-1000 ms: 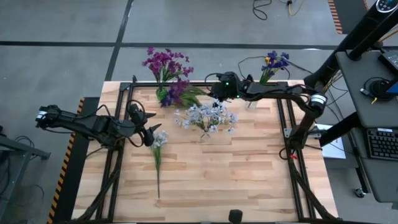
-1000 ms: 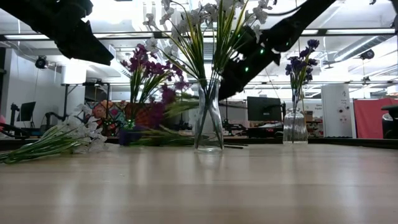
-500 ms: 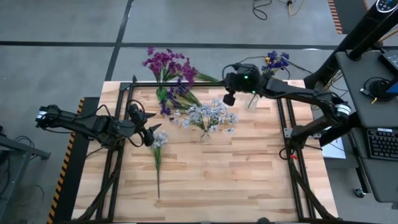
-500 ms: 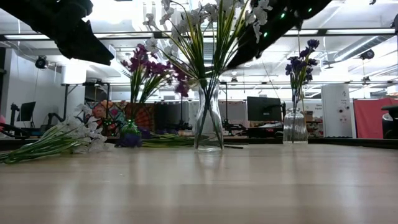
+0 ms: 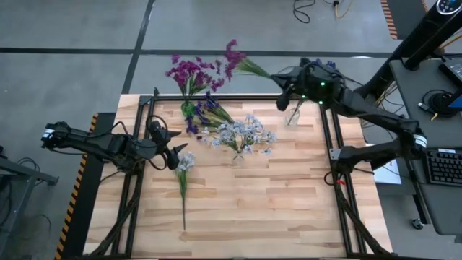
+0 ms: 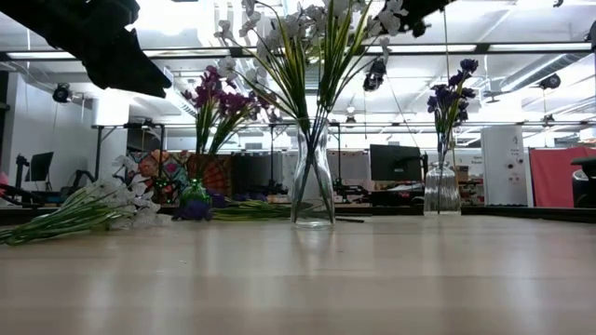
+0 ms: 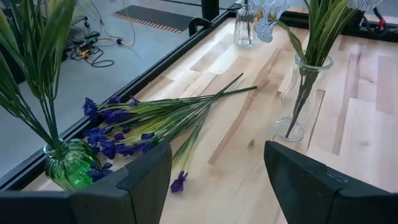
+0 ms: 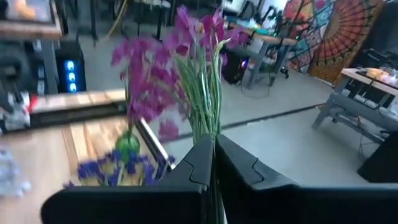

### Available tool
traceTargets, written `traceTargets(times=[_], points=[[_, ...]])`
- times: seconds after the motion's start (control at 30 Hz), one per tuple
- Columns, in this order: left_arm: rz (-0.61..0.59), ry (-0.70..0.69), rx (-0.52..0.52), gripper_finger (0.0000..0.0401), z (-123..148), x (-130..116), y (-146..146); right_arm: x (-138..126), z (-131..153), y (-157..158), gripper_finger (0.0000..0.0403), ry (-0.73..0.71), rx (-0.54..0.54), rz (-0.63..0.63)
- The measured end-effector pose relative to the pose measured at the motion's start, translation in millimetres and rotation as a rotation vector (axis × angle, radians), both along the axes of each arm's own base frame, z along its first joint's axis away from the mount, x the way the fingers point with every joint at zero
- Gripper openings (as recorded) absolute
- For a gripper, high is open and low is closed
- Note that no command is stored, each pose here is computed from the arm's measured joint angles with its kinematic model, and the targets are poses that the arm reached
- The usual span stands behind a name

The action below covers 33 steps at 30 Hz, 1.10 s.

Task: Sort flowers into vase by color
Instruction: Put the violet flowers into the green flower vase

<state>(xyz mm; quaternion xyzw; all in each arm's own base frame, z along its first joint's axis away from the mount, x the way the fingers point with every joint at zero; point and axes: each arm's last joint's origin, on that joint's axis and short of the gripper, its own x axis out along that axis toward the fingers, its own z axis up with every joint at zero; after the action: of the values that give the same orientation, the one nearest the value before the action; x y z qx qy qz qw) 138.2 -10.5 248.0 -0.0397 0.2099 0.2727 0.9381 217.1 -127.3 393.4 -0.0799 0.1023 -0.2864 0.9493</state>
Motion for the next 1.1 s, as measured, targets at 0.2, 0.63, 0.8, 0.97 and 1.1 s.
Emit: traceTargets(times=[0.2,0.63,0.8,0.97,1.1], points=[[0.011,-0.065,-0.088,0.0238,-2,3,-1,-19,27,17,0.0012,-0.148,-0.003,0.090],[-0.334,-0.501,0.005,0.0238,12,13,-45,-23,63,62,0.0012,-0.408,0.052,0.499],[-0.409,-0.558,0.096,0.0238,27,15,-58,-4,61,89,0.0012,-0.433,0.033,0.659],[-0.414,-0.532,0.125,0.0238,31,29,-66,16,55,116,0.0012,-0.431,-0.002,0.776],[-0.416,-0.545,0.205,0.0238,34,43,-75,35,46,134,0.0012,-0.413,-0.026,0.799]])
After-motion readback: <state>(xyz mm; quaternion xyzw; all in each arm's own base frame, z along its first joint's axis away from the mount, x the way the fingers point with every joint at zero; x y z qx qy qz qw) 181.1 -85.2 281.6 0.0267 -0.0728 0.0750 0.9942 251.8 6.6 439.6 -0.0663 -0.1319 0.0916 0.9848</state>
